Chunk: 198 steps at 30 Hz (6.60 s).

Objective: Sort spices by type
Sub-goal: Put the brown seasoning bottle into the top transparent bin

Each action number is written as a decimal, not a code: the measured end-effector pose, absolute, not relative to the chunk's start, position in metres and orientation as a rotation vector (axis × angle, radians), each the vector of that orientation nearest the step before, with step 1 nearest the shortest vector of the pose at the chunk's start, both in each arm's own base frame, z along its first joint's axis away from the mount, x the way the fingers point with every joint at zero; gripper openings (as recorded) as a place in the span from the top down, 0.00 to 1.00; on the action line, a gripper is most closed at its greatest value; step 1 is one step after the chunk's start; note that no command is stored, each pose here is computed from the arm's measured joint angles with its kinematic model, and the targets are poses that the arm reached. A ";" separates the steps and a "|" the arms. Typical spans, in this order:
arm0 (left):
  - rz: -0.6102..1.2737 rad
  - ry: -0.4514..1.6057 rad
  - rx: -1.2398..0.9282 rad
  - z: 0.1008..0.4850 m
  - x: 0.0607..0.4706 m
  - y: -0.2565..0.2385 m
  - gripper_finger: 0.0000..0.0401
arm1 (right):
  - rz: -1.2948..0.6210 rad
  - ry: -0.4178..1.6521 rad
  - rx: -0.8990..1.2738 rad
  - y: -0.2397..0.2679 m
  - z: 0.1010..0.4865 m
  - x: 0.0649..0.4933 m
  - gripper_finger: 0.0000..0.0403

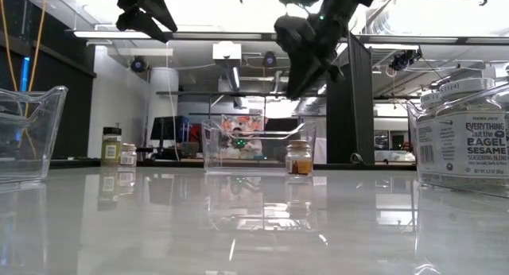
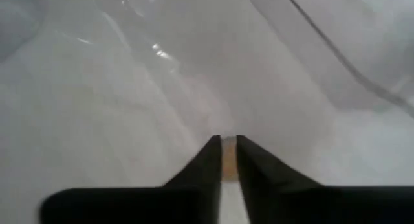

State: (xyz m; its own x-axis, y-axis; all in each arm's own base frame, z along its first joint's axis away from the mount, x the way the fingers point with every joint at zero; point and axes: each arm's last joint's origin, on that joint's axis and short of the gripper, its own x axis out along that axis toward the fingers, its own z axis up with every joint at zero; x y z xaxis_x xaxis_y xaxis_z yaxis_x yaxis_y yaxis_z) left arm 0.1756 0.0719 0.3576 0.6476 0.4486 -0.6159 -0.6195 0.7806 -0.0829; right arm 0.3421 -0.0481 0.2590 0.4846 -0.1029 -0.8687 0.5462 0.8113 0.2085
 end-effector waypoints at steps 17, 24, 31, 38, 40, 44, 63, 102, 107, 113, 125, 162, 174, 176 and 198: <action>0.588 0.604 -0.300 0.358 0.177 0.071 0.44 | -0.487 1.179 0.567 -0.047 0.207 0.358 0.24; 0.591 0.602 -0.308 0.358 0.177 0.071 0.44 | -0.479 1.201 0.545 -0.043 0.196 0.363 0.24; 0.591 0.601 -0.310 0.358 0.177 0.071 0.44 | -0.481 1.247 0.549 -0.044 0.169 0.373 0.24; 0.592 0.601 -0.311 0.358 0.177 0.071 0.44 | -0.500 1.312 0.531 -0.044 0.162 0.369 0.47; 0.592 0.602 -0.310 0.358 0.177 0.071 0.44 | -0.504 1.329 0.525 -0.044 0.162 0.367 0.57; 0.591 0.602 -0.309 0.358 0.177 0.071 0.44 | -0.501 1.300 0.524 -0.045 0.173 0.366 0.61; 0.592 0.611 -0.310 0.358 0.176 0.071 0.44 | -0.460 0.883 0.501 -0.114 0.315 0.371 0.92; 0.087 1.191 -0.007 0.217 0.306 0.071 0.44 | -0.797 1.044 0.729 -0.051 0.267 0.209 0.40; 0.077 1.282 -0.022 0.196 0.310 0.072 0.44 | -0.776 1.008 0.736 -0.048 0.264 0.212 0.40; 0.126 1.308 -0.037 0.178 0.317 0.079 0.44 | -0.769 0.988 0.741 -0.048 0.263 0.214 0.40; 0.122 1.437 -0.066 0.161 0.313 0.080 0.44 | -0.763 0.966 0.741 -0.049 0.264 0.216 0.40; 0.273 0.809 -0.025 0.328 0.318 0.117 0.66 | -0.793 0.896 0.714 -0.051 0.267 0.220 0.40; 0.250 1.139 0.043 0.285 0.385 0.201 0.66 | -0.766 0.857 0.734 -0.052 0.268 0.224 0.40; 0.247 1.232 0.068 0.266 0.389 0.204 0.66 | -0.773 0.852 0.746 -0.052 0.268 0.224 0.40; 0.442 1.518 -0.157 0.166 0.379 0.260 0.53 | -0.799 0.802 0.758 -0.053 0.270 0.226 0.40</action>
